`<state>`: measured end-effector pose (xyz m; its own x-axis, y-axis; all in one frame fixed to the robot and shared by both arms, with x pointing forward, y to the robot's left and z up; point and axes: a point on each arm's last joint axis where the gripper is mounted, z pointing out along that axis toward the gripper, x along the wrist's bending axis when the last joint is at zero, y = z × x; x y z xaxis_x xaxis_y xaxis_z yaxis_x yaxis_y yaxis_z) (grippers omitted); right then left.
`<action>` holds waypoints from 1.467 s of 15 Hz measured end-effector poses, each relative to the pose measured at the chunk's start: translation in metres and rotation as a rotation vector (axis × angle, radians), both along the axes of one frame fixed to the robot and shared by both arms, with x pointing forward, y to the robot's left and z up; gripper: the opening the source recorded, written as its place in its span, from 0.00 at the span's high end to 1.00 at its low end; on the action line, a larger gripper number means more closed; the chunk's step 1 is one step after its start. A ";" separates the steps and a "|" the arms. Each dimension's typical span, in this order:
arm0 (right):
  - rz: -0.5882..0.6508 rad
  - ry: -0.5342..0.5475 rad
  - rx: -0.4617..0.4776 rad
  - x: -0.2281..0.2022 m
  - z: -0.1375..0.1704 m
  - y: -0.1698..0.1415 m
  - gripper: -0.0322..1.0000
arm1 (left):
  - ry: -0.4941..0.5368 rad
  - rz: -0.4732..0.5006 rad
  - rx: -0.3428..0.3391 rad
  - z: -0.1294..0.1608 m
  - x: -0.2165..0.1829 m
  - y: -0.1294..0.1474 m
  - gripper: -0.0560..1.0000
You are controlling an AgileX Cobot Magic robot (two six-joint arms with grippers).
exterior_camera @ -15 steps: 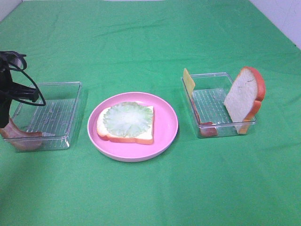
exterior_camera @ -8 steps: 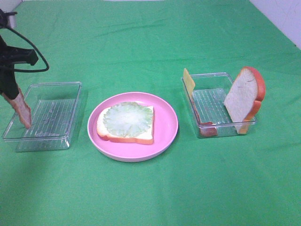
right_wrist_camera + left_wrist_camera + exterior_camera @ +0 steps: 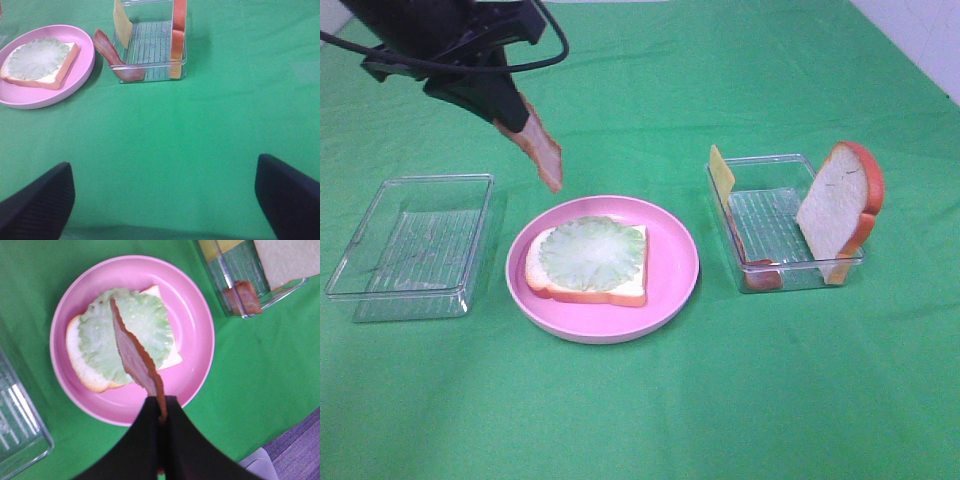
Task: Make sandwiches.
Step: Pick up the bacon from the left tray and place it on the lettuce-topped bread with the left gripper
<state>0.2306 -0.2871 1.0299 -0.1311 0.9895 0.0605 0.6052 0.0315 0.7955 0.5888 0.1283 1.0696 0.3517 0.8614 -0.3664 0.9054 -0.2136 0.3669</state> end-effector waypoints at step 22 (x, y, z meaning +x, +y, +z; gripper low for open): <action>0.000 0.000 0.000 0.000 0.000 0.000 0.07 | 0.110 -0.178 0.448 -0.105 0.043 -0.068 0.95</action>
